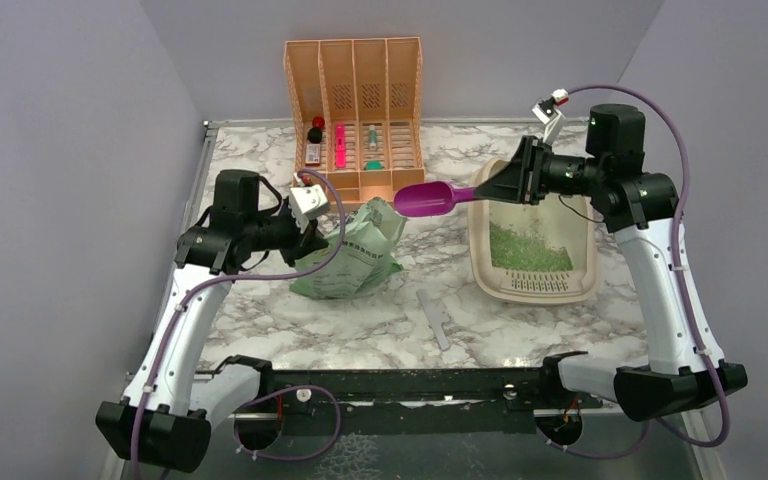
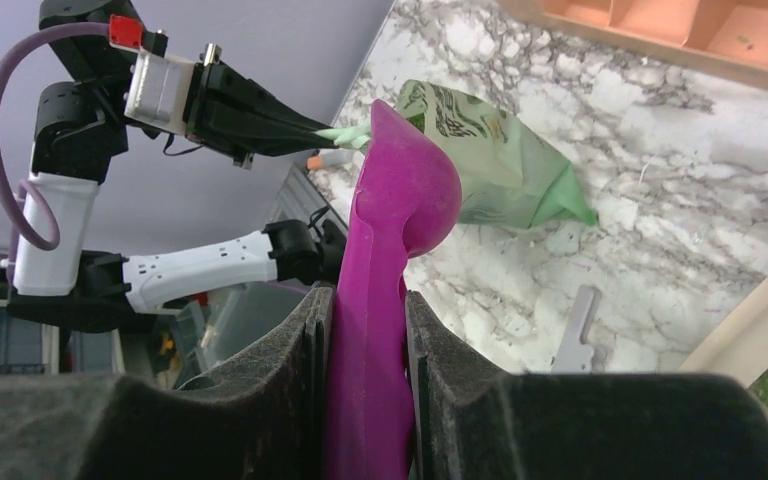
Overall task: Fill the litter box with clean litter
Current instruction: 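Scoop the cat litter from the cat litter bag.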
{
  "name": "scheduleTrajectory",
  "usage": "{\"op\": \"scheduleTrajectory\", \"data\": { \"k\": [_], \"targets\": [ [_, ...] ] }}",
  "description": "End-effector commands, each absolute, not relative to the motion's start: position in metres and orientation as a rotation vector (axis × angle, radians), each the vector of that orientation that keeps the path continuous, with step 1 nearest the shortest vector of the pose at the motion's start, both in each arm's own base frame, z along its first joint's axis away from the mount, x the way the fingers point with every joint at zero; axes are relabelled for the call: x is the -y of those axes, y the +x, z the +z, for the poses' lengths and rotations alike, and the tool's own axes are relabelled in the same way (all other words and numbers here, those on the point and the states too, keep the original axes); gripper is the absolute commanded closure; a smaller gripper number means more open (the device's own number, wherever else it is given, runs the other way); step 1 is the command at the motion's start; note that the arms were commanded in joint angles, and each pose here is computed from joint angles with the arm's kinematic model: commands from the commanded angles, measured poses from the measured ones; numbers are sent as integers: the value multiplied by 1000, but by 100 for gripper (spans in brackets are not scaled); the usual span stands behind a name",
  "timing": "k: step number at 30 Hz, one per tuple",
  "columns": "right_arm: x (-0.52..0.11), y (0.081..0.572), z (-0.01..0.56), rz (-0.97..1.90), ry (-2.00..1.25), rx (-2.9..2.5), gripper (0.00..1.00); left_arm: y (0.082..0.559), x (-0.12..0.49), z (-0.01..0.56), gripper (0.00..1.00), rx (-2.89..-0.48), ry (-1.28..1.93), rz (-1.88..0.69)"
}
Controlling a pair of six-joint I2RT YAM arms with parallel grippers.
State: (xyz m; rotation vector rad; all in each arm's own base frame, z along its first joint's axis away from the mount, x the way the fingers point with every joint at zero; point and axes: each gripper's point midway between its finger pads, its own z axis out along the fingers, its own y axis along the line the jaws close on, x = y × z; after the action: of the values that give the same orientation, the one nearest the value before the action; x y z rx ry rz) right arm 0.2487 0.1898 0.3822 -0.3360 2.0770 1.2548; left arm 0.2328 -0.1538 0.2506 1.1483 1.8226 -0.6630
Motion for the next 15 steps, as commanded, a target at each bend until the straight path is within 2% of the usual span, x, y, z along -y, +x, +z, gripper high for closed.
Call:
{"op": "scheduleTrajectory", "data": {
  "k": [1, 10, 15],
  "targets": [
    [-192, 228, 384, 1309, -343, -2122, 99, 212, 170, 287, 100, -1652, 1134, -766],
    [-220, 217, 355, 1214, -407, -2306, 99, 197, 174, 290, 100, -1606, 1128, -810],
    [-217, 235, 353, 1103, -364, -2319, 100, 194, 174, 286, 100, -1606, 1132, -811]
  ]
}}
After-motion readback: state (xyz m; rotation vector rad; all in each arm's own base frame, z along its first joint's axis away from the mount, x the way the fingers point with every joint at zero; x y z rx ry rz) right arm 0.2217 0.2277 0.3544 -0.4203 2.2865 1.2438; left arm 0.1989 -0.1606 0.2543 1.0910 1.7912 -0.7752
